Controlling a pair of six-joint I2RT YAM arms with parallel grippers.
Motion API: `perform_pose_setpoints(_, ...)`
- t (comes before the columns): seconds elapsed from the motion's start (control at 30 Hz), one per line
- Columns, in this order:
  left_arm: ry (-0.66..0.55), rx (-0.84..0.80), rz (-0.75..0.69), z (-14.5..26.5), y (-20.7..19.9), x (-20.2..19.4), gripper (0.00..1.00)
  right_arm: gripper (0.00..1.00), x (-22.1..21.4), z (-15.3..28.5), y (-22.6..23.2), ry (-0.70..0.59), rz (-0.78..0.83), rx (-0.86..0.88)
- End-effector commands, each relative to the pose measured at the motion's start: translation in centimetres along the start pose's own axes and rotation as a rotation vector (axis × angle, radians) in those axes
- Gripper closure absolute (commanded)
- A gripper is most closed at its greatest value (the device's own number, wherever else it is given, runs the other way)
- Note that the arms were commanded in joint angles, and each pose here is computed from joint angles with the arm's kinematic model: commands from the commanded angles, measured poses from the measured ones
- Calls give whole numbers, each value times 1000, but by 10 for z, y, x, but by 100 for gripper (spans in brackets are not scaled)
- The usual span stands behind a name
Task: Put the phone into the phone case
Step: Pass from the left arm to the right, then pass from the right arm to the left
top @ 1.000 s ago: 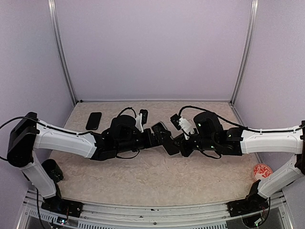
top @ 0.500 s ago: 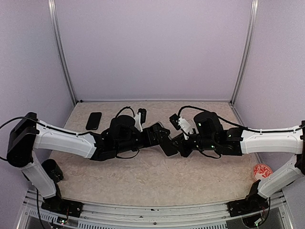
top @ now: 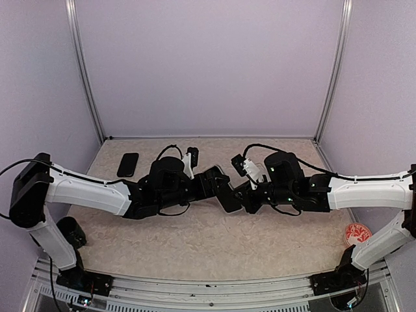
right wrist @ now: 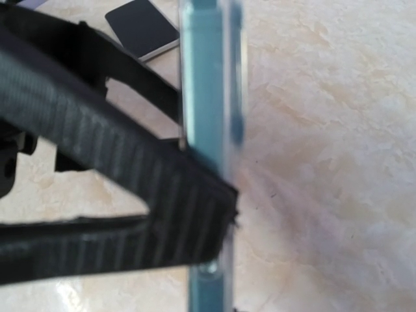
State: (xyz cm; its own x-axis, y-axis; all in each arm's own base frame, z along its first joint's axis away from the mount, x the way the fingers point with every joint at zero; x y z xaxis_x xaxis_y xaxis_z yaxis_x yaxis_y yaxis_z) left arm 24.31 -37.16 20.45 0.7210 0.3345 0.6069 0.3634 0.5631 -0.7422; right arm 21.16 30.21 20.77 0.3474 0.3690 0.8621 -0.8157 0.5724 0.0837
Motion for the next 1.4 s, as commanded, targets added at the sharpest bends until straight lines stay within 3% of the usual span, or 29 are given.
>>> perform_pose_setpoints(0.0, -13, -13, -13, -2, -6, 2, 24, 100, 28, 3, 8, -106, 9, 24)
perform_pose_setpoints(0.23, 4, 0, -25, -8, -6, 2, 26, 100, 28, 3, 8, -106, 15, 22)
perform_pose_setpoints(0.37, 7, 10, -30, -9, -5, 3, 15, 100, 27, 1, 9, -101, 11, 21)
perform_pose_setpoints(0.6, 30, 14, -22, -14, -4, -2, 15, 100, 25, -5, 14, -81, 27, -2)
perform_pose_setpoints(0.8, 32, 18, -21, -15, -3, -3, 22, 100, 21, -6, 14, -76, 32, -26)
perform_pose_setpoints(0.97, 29, 17, -24, -15, -1, -2, 35, 100, 20, -7, 16, -74, 31, -22)
perform_pose_setpoints(1.1, 22, 19, -30, -14, 1, 4, 37, 82, 19, -7, 16, -73, 32, -20)
perform_pose_setpoints(1.37, 1, 61, -83, -6, 16, 29, 39, 37, 22, 0, 14, -87, 38, -38)
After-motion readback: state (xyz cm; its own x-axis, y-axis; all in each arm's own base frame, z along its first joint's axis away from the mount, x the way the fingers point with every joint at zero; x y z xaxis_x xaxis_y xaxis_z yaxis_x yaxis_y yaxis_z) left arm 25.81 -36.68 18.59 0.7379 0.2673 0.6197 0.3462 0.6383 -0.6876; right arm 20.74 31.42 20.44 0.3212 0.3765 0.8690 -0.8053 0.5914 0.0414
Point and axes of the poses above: each gripper's point midway between its finger pads, its own z axis back along the fingers, its own y axis along the line the jaws close on, x = y × z, the point moved 6 cm from there along z, back along the fingers, and after that the axes turned 5 degrees about z, right-handed, at the moved point
